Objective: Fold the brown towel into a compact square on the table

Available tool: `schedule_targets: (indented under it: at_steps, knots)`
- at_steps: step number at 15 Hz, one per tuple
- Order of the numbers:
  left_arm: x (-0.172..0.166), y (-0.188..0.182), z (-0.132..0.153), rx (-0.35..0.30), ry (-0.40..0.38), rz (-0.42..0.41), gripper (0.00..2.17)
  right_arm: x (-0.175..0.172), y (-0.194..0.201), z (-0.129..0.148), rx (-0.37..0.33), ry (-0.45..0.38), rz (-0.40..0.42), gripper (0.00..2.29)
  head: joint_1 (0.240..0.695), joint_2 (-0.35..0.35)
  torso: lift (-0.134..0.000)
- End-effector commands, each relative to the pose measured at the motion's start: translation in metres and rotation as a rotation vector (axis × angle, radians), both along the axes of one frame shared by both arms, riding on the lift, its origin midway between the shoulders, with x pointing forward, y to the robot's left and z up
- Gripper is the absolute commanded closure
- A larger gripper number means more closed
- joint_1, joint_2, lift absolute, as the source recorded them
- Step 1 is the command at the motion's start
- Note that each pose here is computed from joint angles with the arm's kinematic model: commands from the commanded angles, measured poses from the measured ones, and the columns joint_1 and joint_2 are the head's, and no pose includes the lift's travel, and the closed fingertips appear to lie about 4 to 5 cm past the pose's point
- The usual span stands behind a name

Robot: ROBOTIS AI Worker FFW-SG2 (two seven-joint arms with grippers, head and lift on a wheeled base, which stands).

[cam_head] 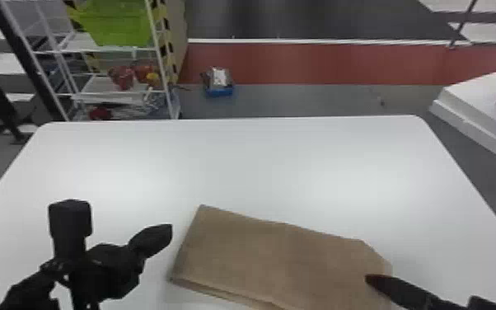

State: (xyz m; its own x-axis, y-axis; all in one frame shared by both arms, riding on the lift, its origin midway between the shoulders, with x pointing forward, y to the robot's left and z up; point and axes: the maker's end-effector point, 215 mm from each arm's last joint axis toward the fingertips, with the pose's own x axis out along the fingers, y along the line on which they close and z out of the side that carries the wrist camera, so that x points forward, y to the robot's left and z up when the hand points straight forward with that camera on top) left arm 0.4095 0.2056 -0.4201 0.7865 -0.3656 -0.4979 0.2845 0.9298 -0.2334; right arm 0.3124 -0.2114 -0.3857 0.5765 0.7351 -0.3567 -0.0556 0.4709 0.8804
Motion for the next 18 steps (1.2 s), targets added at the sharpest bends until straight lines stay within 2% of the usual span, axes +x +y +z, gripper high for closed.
schedule_targets:
  at_steps: [1, 6, 8, 12, 16, 17, 18]
  knots:
    - [-0.001, -0.001, -0.003, 0.002, 0.005, 0.001, 1.73, -0.001, -0.006, -0.01, -0.012, 0.022, -0.008, 1.42, 0.695, -0.008, -0.123]
    - [-0.002, -0.003, -0.007, 0.011, 0.013, -0.002, 1.73, 0.003, -0.005, 0.004, 0.013, -0.015, 0.001, 1.42, 0.695, -0.022, -0.123]
    - [-0.001, -0.003, -0.006, 0.011, 0.012, -0.002, 1.73, 0.011, -0.009, 0.007, -0.028, -0.033, 0.004, 1.42, 0.695, -0.02, -0.123]
    - [-0.001, -0.004, -0.004, 0.008, 0.008, -0.007, 1.73, 0.018, -0.02, -0.011, -0.116, -0.008, -0.006, 1.42, 0.695, -0.033, -0.123]
    - [-0.002, -0.008, -0.003, 0.007, 0.007, -0.013, 1.73, 0.033, -0.026, -0.024, -0.206, -0.023, -0.021, 1.4, 0.695, -0.05, -0.123]
    - [-0.004, -0.01, -0.005, 0.005, 0.013, -0.016, 1.73, 0.039, -0.027, -0.028, -0.235, -0.03, -0.026, 1.33, 0.695, -0.054, -0.123]
    - [-0.007, -0.011, -0.009, 0.001, 0.033, -0.018, 1.73, 0.04, -0.027, -0.028, -0.241, -0.032, -0.026, 0.9, 0.695, -0.058, -0.123]
